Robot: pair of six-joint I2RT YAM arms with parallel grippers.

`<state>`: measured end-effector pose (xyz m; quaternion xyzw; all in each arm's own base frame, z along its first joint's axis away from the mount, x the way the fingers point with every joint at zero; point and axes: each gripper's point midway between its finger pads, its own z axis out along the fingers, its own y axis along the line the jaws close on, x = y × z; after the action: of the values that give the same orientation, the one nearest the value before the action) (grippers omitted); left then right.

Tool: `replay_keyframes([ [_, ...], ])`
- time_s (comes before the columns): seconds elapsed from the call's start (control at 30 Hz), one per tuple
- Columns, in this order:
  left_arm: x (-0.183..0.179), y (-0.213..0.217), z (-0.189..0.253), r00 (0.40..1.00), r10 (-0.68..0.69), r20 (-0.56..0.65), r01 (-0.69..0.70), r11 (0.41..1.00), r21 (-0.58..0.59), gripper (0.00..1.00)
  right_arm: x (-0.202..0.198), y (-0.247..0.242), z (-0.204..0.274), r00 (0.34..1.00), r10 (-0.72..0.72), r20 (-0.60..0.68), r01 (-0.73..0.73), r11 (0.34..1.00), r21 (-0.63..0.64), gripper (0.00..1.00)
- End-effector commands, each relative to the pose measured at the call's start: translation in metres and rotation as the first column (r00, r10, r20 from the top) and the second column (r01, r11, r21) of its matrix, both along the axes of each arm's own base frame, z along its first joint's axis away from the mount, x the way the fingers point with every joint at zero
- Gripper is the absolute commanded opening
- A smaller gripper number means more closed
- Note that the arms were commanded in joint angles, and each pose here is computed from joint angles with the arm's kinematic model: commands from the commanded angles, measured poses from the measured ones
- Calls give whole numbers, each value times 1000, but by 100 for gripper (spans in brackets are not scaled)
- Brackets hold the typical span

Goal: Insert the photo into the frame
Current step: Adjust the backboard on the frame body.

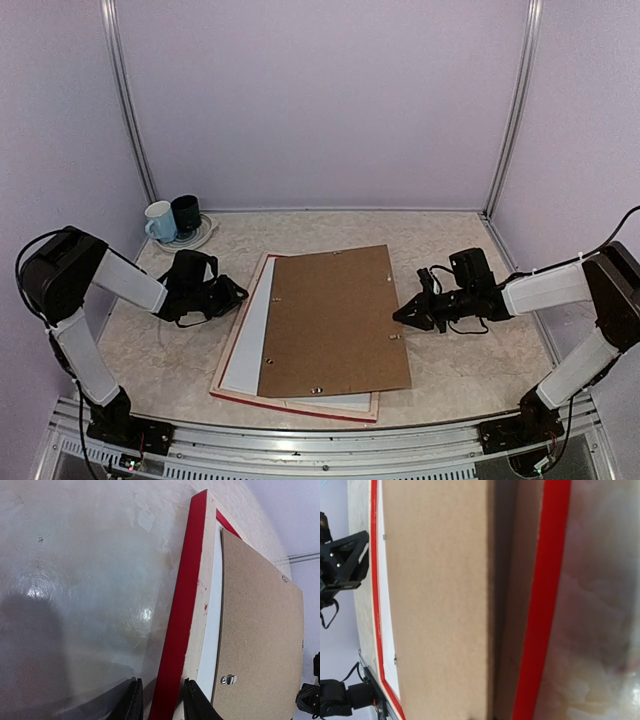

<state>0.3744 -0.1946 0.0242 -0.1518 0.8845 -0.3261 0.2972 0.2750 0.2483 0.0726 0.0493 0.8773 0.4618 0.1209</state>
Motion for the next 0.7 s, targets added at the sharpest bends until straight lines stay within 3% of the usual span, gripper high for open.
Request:
replay_keyframes([
  [0.0, -43, 17, -42, 982, -28, -185, 61, 983, 174, 31, 11, -4, 1, 999, -40, 34, 42, 998, -53, 0],
  [0.33, -47, 7, -46, 975, -95, -202, 148, 952, 268, 34, 11, -3, -3, 999, -30, 34, 32, 998, -53, 0],
  [0.67, -46, 12, -49, 976, -74, -207, 142, 931, 337, 34, 14, -1, 2, 999, -20, 46, 23, 998, -56, 0],
])
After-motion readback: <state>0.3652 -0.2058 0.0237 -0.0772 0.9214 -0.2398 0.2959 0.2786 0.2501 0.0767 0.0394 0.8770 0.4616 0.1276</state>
